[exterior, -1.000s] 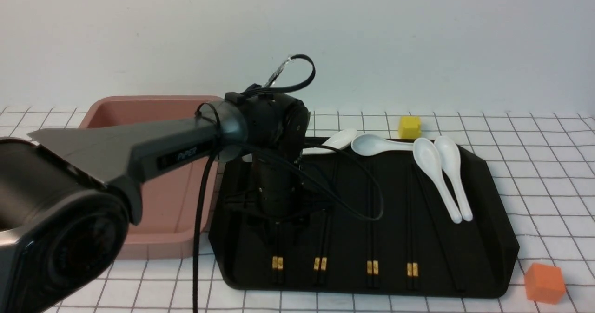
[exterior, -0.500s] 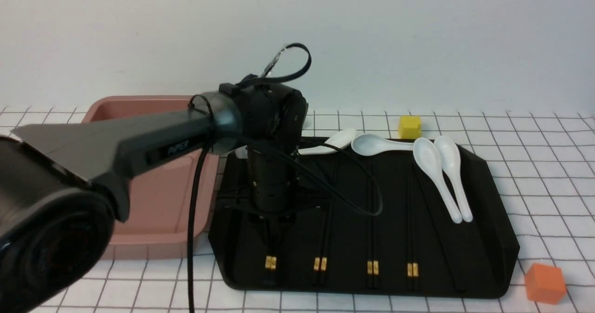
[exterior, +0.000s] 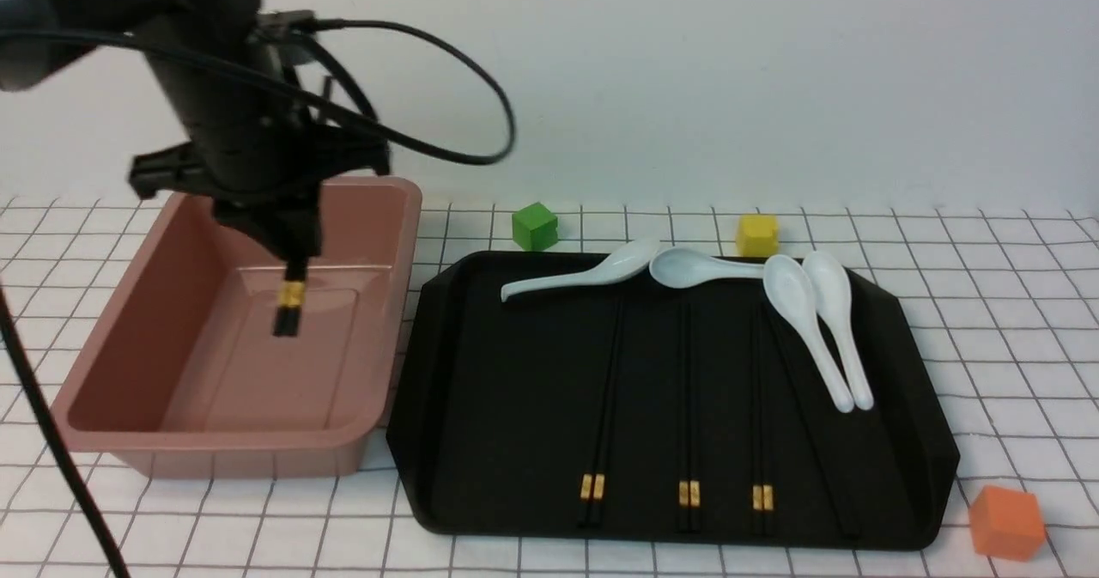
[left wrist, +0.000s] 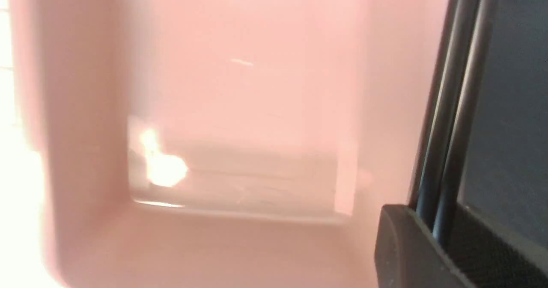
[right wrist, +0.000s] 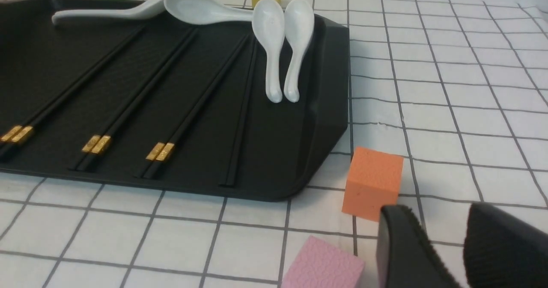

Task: On white black tablecloth take chopsticks from black tray and put them in box.
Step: 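Place the chopsticks into the pink bin with the left gripper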

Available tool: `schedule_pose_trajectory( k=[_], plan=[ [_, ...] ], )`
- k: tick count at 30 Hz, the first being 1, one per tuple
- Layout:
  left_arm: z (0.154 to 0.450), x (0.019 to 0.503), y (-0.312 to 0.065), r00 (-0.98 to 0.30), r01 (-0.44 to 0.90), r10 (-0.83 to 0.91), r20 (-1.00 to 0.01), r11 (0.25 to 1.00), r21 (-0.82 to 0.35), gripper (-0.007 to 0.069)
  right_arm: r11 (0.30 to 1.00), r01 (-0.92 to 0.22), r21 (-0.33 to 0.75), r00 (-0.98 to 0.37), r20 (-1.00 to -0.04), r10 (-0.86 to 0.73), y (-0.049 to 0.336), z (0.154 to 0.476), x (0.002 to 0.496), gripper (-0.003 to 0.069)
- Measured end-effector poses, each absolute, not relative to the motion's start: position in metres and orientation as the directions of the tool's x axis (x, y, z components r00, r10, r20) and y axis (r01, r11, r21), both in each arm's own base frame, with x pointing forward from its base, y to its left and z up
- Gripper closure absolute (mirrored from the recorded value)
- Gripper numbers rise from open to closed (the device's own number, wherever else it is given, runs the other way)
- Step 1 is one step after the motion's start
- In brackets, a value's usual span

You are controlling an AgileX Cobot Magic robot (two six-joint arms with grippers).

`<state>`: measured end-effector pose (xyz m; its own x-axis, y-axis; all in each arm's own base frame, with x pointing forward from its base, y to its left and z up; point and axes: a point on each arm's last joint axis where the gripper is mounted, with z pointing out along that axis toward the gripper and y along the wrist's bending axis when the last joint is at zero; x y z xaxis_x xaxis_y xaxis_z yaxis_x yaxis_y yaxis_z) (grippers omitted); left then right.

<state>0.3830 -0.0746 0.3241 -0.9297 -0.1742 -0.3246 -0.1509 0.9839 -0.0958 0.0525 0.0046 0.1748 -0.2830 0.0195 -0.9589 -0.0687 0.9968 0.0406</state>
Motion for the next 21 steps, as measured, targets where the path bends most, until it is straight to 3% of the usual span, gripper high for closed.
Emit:
schedule_pose_trajectory(
  k=[4, 7, 16, 21],
  plan=[
    [0.306, 0.392, -0.041, -0.938, -0.196, -0.211, -0.275, 0.977, -0.084, 0.0512, 0.997, -0.069, 0.041, -0.283, -0.959, 0.020, 0.005, 0.175, 0.052, 0.0419],
    [0.276, 0.395, -0.026, -0.952, -0.220, -0.228, -0.203, 0.973, -0.062, 0.0512, 0.997, -0.069, 0.041, -0.283, -0.959, 0.020, 0.005, 0.175, 0.052, 0.0419],
    [0.210, 0.409, -0.023, -0.958, -0.220, -0.224, -0.181, 0.975, -0.044, 0.0510, 0.997, -0.069, 0.041, -0.283, -0.959, 0.020, 0.005, 0.175, 0.052, 0.0419],
    [0.199, 0.412, -0.023, -0.958, -0.233, -0.236, -0.163, 0.972, -0.041, 0.0424, 0.997, -0.069, 0.041, -0.283, -0.959, 0.020, 0.005, 0.175, 0.052, 0.0419]
  ],
)
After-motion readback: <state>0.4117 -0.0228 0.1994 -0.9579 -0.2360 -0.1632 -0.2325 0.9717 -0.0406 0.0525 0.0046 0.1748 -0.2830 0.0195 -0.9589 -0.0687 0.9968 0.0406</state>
